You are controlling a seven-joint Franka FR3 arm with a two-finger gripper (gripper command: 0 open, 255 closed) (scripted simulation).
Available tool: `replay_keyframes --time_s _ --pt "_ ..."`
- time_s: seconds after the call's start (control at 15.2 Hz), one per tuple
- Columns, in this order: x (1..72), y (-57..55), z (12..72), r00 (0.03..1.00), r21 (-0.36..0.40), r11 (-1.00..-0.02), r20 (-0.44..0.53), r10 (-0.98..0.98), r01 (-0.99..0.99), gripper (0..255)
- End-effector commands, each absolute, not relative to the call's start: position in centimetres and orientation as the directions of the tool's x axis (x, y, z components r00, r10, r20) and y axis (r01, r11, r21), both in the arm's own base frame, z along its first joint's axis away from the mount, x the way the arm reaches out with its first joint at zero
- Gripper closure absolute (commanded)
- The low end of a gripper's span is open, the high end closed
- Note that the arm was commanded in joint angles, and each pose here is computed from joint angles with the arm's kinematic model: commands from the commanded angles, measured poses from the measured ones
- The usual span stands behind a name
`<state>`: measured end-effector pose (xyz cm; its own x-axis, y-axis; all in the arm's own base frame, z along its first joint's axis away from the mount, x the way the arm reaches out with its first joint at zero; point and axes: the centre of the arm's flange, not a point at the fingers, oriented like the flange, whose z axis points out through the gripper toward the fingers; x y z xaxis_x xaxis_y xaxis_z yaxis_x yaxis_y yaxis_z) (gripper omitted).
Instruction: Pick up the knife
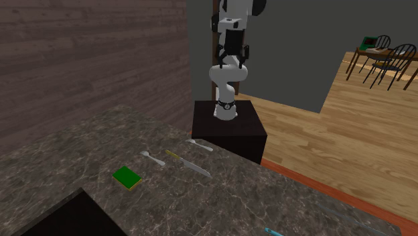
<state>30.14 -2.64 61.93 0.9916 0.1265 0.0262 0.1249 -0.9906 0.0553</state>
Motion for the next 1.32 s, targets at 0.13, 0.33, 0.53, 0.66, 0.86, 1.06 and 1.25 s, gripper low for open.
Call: replay_keyframes --time_s 0.13,0.33,0.53,0.66,0.86,1.06,1.25 --pt "30.4 -4.2 59.8 0.985 0.052 -0.984 0.029 0.169 0.168 0" --pt "30.9 -6.5 56.6 0.972 0.048 -0.972 0.034 0.233 0.231 0" --pt "31.6 -8.8 53.3 0.955 0.044 -0.955 0.039 0.295 0.293 0" --pt "32.2 -10.3 51.2 0.941 0.042 -0.942 0.043 0.336 0.334 0" --pt "33.2 -12.4 47.9 0.917 0.038 -0.918 0.048 0.396 0.394 0" --pt "34.3 -14.5 44.7 0.889 0.035 -0.891 0.054 0.454 0.453 0" --pt "35.5 -16.5 41.4 0.858 0.033 -0.86 0.059 0.511 0.51 0"
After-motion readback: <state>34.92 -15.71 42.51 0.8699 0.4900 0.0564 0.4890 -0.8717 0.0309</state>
